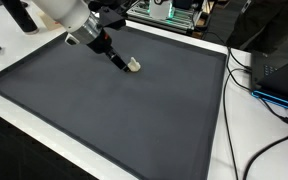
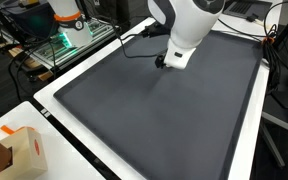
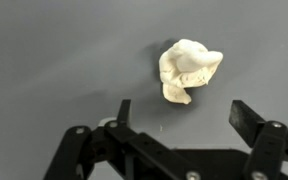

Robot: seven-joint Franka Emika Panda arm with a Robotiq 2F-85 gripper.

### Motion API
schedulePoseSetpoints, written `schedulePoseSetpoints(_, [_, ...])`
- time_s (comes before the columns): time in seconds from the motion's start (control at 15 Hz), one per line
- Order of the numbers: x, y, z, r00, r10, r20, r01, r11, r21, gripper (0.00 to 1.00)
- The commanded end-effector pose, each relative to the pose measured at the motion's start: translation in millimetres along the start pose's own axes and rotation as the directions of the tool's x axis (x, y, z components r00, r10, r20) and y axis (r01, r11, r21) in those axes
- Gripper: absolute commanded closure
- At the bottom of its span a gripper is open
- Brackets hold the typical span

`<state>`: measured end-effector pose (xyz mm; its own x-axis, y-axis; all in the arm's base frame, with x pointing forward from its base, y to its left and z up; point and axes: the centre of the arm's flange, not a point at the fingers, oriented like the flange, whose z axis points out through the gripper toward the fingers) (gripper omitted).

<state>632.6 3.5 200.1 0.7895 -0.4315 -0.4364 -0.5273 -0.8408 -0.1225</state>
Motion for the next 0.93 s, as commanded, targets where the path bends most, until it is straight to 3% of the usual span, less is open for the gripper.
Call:
schedulePoseSetpoints(0.0, [10.2,-33.3,-0.5,1.0,-0.031,0.005,0.031,0.987,-0.159,0.0])
schedulePoseSetpoints(0.47, [-9.2,-87.4,6.9,0.994,-0.109,-0.027,0.088,0.903,-0.422,0.0])
schedulePoseSetpoints(0.87, [-31.1,-125.0,16.0,0.971,-0.213,-0.108,0.105,0.788,-0.607,0.0])
